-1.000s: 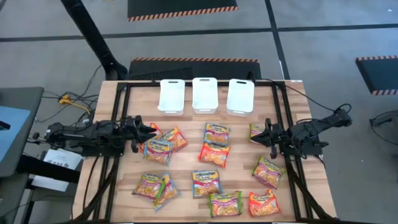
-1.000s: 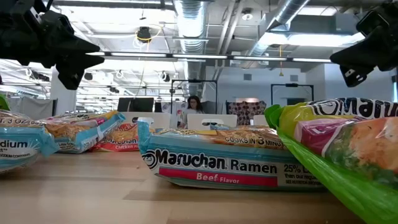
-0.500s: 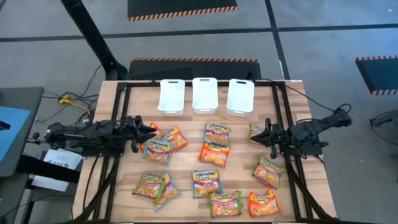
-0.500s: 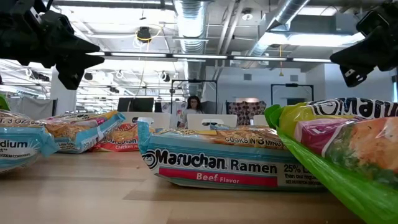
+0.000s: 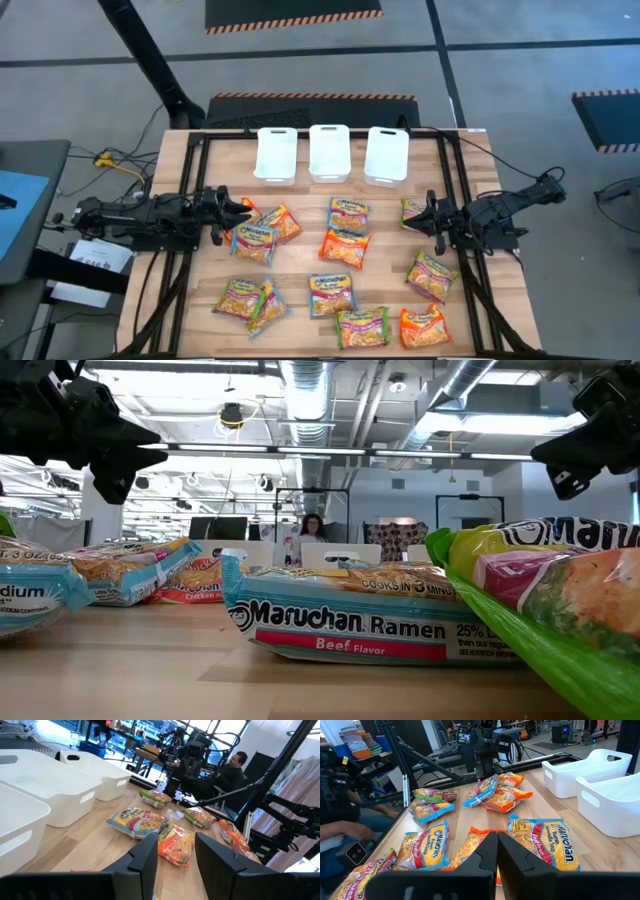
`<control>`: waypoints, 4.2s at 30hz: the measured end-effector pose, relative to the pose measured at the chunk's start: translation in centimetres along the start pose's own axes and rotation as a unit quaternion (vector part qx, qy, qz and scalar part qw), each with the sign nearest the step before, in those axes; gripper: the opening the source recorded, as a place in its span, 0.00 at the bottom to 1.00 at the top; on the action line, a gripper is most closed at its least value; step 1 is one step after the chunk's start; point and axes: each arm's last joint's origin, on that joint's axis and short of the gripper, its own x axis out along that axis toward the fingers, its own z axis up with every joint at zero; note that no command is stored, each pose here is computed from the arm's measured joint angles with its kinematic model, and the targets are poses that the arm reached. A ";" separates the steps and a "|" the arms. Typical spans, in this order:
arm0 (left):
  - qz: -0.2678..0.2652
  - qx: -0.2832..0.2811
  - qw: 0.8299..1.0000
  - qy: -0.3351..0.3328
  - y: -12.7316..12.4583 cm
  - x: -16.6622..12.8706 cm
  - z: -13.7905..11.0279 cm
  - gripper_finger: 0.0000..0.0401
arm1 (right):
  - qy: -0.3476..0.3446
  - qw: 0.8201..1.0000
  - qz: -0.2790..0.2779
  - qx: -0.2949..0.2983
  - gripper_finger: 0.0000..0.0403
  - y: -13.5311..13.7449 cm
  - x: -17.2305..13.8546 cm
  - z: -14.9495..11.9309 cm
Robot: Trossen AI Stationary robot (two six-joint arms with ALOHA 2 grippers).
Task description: Sort Maruchan noodles
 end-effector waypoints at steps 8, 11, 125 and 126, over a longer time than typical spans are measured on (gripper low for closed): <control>0.000 0.000 1.000 0.000 0.0 0.0 0.0 0.29 | 0.000 1.000 0.000 0.000 0.08 0.0 0.0 0.0; 0.000 0.000 1.000 0.000 0.0 0.0 0.0 0.29 | 0.000 1.000 0.000 0.000 0.08 0.0 0.0 0.0; -0.003 -0.013 1.000 0.002 0.0 0.0 0.0 0.29 | -0.194 0.978 -0.002 -0.075 0.08 0.6 -0.8 3.8; -0.003 -0.013 1.000 0.002 0.0 0.0 0.0 0.29 | -0.208 0.974 -0.003 -0.084 0.08 0.7 -0.9 4.1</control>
